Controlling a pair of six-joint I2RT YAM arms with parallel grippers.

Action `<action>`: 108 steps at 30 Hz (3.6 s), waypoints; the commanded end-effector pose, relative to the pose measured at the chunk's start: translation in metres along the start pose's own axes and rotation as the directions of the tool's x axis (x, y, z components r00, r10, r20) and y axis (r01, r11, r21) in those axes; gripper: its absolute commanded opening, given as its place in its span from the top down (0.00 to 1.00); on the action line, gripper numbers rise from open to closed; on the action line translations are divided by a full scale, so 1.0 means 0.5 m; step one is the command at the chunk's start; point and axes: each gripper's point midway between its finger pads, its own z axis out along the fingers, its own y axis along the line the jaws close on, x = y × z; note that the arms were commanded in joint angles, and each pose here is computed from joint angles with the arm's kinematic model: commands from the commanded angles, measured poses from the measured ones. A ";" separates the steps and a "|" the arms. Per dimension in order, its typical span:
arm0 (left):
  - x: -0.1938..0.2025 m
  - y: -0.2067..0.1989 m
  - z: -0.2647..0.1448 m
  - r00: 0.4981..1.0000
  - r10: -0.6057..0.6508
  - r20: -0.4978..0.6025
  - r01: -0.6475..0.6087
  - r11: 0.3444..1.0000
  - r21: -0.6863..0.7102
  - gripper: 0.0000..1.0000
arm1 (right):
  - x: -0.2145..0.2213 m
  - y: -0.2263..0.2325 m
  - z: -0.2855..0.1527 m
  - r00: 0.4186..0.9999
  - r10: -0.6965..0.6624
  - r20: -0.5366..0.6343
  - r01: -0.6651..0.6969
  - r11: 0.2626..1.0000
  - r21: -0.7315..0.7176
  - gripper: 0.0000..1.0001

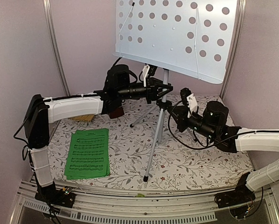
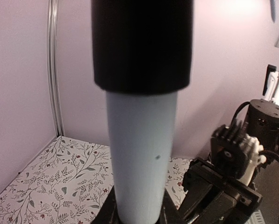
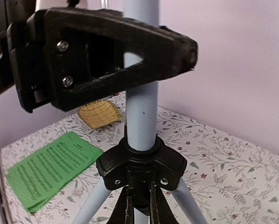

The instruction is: Set up the instrument practice props

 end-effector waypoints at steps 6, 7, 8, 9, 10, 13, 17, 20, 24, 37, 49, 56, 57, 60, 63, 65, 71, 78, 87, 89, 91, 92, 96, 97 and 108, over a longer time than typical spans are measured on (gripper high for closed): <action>-0.132 -0.046 -0.037 0.986 0.075 0.149 -0.078 0.997 0.012 1.00 | -0.022 -0.038 -0.048 0.593 0.799 0.098 -0.803 0.595 0.012 1.00; -0.132 -0.047 -0.036 0.986 0.075 0.150 -0.078 0.997 0.013 1.00 | -0.021 -0.040 -0.050 0.546 0.832 0.097 -0.836 0.548 0.006 1.00; -0.131 -0.048 -0.036 0.986 0.076 0.151 -0.080 0.997 0.016 1.00 | -0.023 -0.041 -0.051 0.480 0.872 0.095 -0.876 0.483 -0.006 1.00; -0.133 -0.050 -0.036 0.985 0.080 0.153 -0.084 0.996 0.019 1.00 | -0.022 -0.042 -0.051 0.401 0.911 0.091 -0.915 0.404 -0.011 1.00; -0.132 -0.049 -0.036 0.985 0.081 0.154 -0.085 0.996 0.019 1.00 | -0.020 -0.041 -0.051 0.352 0.932 0.087 -0.935 0.354 -0.014 1.00; -0.128 -0.051 -0.036 0.984 0.082 0.155 -0.088 0.996 0.027 1.00 | -0.021 -0.036 -0.047 0.173 0.983 0.068 -0.984 0.176 -0.032 1.00; -0.127 -0.054 -0.038 0.983 0.091 0.158 -0.097 0.995 0.034 1.00 | -0.016 -0.026 -0.044 -0.055 0.998 0.031 -0.998 -0.054 -0.041 1.00; -0.126 -0.056 -0.038 0.982 0.096 0.161 -0.103 0.994 0.037 1.00 | -0.025 -0.028 -0.045 -0.145 0.989 0.029 -0.988 -0.143 -0.063 1.00; -0.122 -0.059 -0.037 0.982 0.095 0.163 -0.104 0.994 0.047 1.00 | -0.062 -0.054 -0.057 -0.055 0.993 0.106 -0.993 -0.044 -0.107 1.00; -0.120 -0.056 -0.038 0.982 0.091 0.163 -0.098 0.994 0.039 1.00 | -0.114 -0.097 -0.128 0.889 0.324 0.324 -0.376 0.919 0.114 0.53; -0.125 -0.055 -0.036 0.983 0.078 0.168 -0.086 0.995 0.040 1.00 | -0.043 -0.015 -0.091 0.801 -0.587 0.118 0.577 0.810 0.105 0.43; -0.131 -0.053 -0.036 0.982 0.077 0.174 -0.084 0.996 0.037 1.00 | -0.025 -0.020 -0.083 0.634 -0.773 0.024 0.767 0.633 0.109 0.44; -0.130 -0.052 -0.036 0.982 0.076 0.173 -0.083 0.996 0.037 1.00 | -0.028 -0.020 -0.082 0.624 -0.782 0.021 0.775 0.622 0.111 0.44; -0.129 -0.053 -0.035 0.982 0.074 0.171 -0.082 0.996 0.039 1.00 | -0.027 -0.004 -0.077 0.583 -0.812 0.022 0.808 0.582 0.095 0.44; -0.129 -0.053 -0.035 0.982 0.075 0.172 -0.082 0.996 0.039 1.00 | -0.014 0.012 -0.066 0.540 -0.842 0.013 0.840 0.539 0.066 0.45; -0.129 -0.053 -0.035 0.982 0.073 0.171 -0.081 0.996 0.039 1.00 | -0.010 0.019 -0.060 0.522 -0.853 0.018 0.851 0.522 0.053 0.45; -0.129 -0.055 -0.035 0.983 0.073 0.170 -0.081 0.996 0.041 1.00 | -0.017 0.029 -0.042 0.494 -0.869 0.029 0.868 0.495 0.045 0.50; -0.126 -0.056 -0.035 0.983 0.071 0.167 -0.079 0.996 0.042 1.00 | -0.009 0.037 -0.032 0.529 -0.848 0.030 0.848 0.529 0.031 0.65; -0.125 -0.056 -0.035 0.984 0.072 0.164 -0.080 0.996 0.041 1.00 | -0.007 0.021 -0.049 0.782 -0.624 0.018 0.622 0.781 0.052 0.93; -0.125 -0.057 -0.035 0.984 0.073 0.164 -0.081 0.996 0.042 1.00 | -0.013 0.020 -0.053 0.880 -0.475 0.032 0.473 0.880 0.054 1.00; -0.125 -0.057 -0.034 0.984 0.073 0.164 -0.081 0.996 0.042 1.00 | -0.014 0.019 -0.055 0.953 -0.301 0.043 0.299 0.953 0.049 1.00; -0.124 -0.058 -0.034 0.984 0.072 0.162 -0.080 0.996 0.044 1.00 | -0.013 0.019 -0.056 0.971 -0.234 0.047 0.231 0.972 0.045 1.00; -0.121 -0.055 -0.034 0.984 0.072 0.161 -0.079 0.996 0.042 1.00 | -0.007 0.010 -0.057 0.988 0.144 0.059 -0.147 0.988 0.049 1.00; -0.121 -0.056 -0.033 0.984 0.070 0.161 -0.078 0.996 0.042 1.00 | -0.005 0.007 -0.056 0.976 0.212 0.058 -0.215 0.975 0.056 1.00; -0.118 -0.055 -0.031 0.985 0.070 0.161 -0.078 0.996 0.046 1.00 | -0.009 -0.001 -0.065 0.330 0.940 0.093 -0.943 0.332 -0.007 1.00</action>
